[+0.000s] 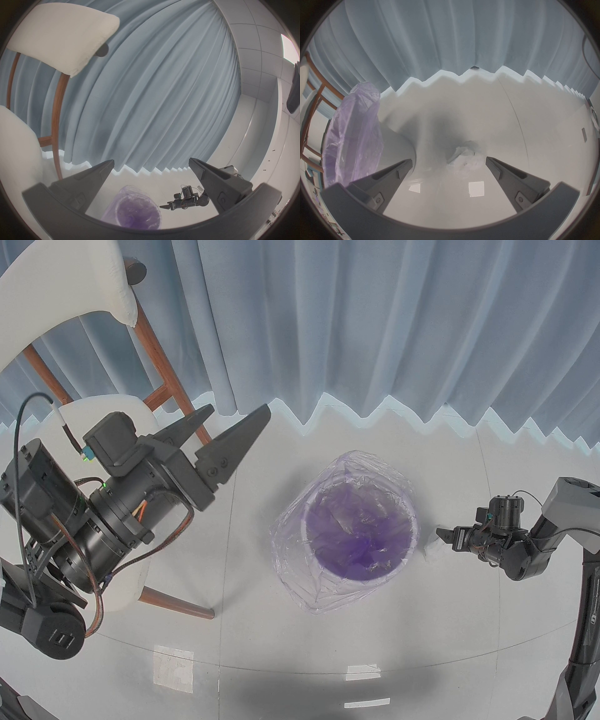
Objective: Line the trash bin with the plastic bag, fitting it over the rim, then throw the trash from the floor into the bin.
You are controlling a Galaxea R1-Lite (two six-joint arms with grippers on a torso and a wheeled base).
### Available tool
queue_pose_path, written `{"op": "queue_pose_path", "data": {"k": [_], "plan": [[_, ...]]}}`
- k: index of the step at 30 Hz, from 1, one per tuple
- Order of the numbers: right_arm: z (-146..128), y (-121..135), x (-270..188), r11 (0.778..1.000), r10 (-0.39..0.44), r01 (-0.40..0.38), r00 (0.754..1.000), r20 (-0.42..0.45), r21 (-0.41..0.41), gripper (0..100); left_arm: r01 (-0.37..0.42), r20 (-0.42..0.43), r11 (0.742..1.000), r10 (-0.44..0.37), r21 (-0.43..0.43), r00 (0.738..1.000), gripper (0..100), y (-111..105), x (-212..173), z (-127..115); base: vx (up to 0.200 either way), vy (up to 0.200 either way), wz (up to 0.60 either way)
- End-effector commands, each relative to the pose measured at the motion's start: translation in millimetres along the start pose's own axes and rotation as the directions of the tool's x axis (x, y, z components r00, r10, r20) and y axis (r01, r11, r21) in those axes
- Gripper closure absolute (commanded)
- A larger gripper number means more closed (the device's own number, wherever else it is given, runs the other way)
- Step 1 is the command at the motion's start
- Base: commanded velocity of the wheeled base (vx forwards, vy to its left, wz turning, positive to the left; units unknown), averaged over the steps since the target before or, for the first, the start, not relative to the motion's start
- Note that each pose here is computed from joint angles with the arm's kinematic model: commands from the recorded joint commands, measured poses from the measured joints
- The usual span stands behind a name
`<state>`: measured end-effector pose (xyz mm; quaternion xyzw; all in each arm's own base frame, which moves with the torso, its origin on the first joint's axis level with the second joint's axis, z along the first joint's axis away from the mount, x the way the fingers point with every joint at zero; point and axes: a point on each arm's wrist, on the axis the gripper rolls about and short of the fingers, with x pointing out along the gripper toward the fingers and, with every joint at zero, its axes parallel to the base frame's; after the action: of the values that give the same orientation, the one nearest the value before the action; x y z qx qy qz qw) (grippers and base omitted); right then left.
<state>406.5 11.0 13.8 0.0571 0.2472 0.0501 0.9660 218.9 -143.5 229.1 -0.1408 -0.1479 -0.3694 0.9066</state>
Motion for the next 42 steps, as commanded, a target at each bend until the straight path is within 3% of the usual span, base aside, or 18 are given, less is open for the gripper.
{"op": "queue_pose_path", "data": {"k": [1, 12, 20, 28, 33, 42], "plan": [[10, 11, 10, 1.0, 0.025, -0.025, 1.0, 0.007, -0.013, 0, -0.025, 0.026, 1.0, 0.025, 0.017, 0.999, 0, 9, -2, 11, 0.0, -0.2, 0.0], [36, 33, 28, 0.997, 0.061, -0.062, 0.998, -0.029, -0.036, 0, -0.058, -0.001, 0.997, 0.058, 0.047, 0.998, 0, 31, -6, 15, 0.0, -0.2, 0.0], [20, 41, 34, 0.996, 0.062, -0.067, 0.994, -0.088, -0.051, 0, -0.064, 0.0, 0.997, 0.064, 0.049, 0.998, 0, 33, -6, 15, 0.0, -0.2, 0.0], [-5, 41, 51, 0.988, 0.023, -0.044, 0.989, -0.143, -0.146, 0, -0.073, 0.003, 0.996, 0.073, 0.051, 0.997, 0, 32, -5, 16, 0.0, -0.2, 0.0], [-9, 44, 66, 0.986, 0.009, -0.03, 0.991, -0.131, -0.161, 0, -0.073, 0.027, 0.996, 0.071, 0.052, 0.997, 0, 31, -1, 20, 0.0, 0.0, 0.0], [-14, 82, 73, 0.975, 0.079, -0.104, 0.988, -0.13, -0.195, 0, -0.083, 0.029, 0.995, 0.081, 0.055, 0.996, 0, 33, -1, 20, 0.0, 0.0, 0.0]]}}
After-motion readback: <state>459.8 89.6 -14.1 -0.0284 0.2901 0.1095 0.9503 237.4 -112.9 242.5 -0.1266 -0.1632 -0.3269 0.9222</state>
